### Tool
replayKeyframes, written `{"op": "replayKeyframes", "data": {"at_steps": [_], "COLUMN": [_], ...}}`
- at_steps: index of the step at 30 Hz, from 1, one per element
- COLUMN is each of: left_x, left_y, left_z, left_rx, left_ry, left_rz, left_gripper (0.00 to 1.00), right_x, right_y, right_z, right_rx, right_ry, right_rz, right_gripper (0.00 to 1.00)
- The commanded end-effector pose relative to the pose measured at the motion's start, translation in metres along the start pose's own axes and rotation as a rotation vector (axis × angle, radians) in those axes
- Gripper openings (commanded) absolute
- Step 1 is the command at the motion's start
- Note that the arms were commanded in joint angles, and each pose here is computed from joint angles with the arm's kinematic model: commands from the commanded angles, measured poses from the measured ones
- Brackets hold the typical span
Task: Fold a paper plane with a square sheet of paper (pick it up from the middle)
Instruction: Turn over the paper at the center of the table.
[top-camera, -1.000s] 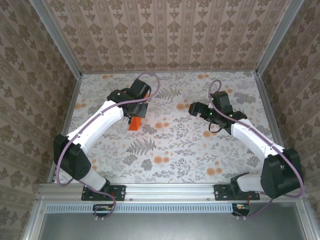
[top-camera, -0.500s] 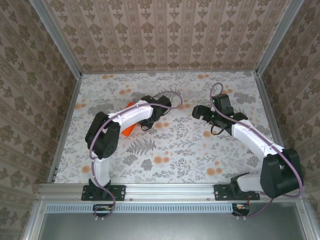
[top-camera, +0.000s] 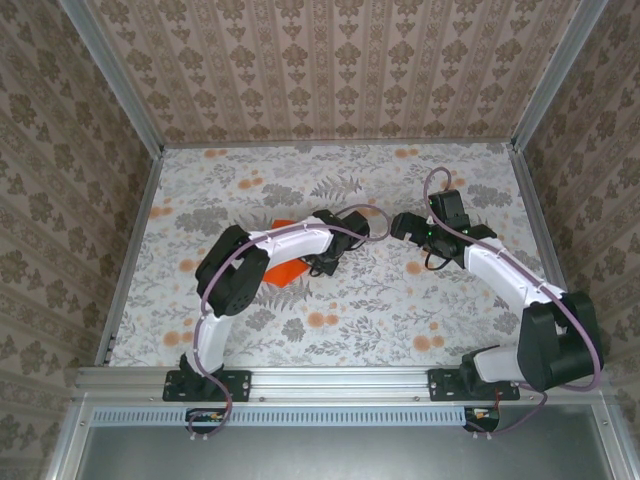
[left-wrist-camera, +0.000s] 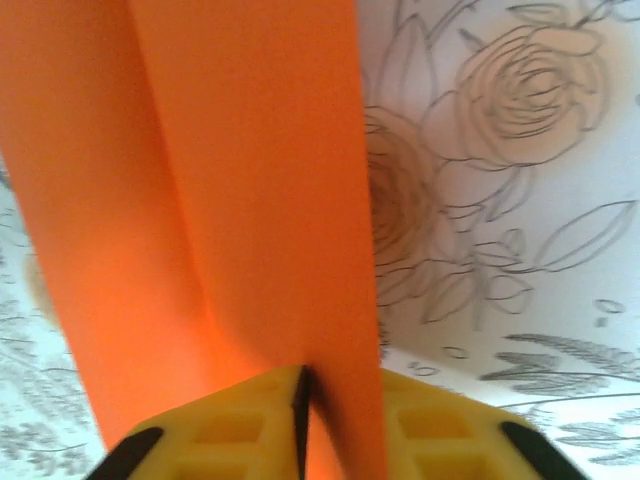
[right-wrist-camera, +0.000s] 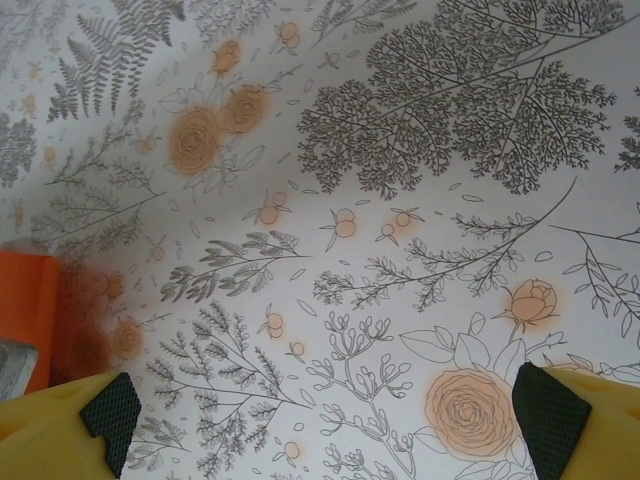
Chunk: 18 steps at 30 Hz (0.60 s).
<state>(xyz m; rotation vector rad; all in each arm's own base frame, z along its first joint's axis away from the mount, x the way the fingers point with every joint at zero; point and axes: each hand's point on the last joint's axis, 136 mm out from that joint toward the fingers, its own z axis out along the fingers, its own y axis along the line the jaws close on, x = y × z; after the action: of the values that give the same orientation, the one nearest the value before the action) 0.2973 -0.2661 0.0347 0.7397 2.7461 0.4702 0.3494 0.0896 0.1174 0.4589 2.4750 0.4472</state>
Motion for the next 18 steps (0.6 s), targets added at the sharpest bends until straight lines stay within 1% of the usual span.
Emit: {"op": "replayKeyframes", "data": {"at_steps": [1,3,6,8,11,15,18], "left_x": [-0.008,-0.012,-0.011,-0.009,-0.008,-0.013,-0.017], "left_y": [-0.02,-0.025,-0.029,-0.033,-0.042,-0.048,-0.053], "left_z": [-0.008,-0.011,-0.009,-0.005,-0.006,-0.014,-0.022], "left_rx": [0.128,0.174,0.208,0.252,0.34,0.466,0.573], "left_ry": [-0.017,-0.033,-0.024,-0.013,-0.011,-0.031,-0.048], "left_rz": [-0.032,-0.044,-0.06,-0.081,-0.106,-0.149,-0.18], "left_gripper": [0.27,0.3,0.31,0.31,0.34,0.41,0.49], "right_x": [0.008,0.009,0.008,0.007,0.008,0.007,0.007], "right_y": [-0.01,-0.01,-0.008,-0.007,-0.006,-0.003,0.0], "right_z": [0.004,0.005,0.005,0.006,0.007,0.007,0.007], "right_rx": [0.029,0.025,0.017,0.011,0.004,-0.01,-0.024], "right_ry": [0.034,0.039,0.041,0.044,0.055,0.056,0.057], "right_rz": [0.033,0.037,0.043,0.047,0.05,0.05,0.053], "right_gripper": [1.0,1.0,1.0,1.0,1.0,1.0,1.0]}}
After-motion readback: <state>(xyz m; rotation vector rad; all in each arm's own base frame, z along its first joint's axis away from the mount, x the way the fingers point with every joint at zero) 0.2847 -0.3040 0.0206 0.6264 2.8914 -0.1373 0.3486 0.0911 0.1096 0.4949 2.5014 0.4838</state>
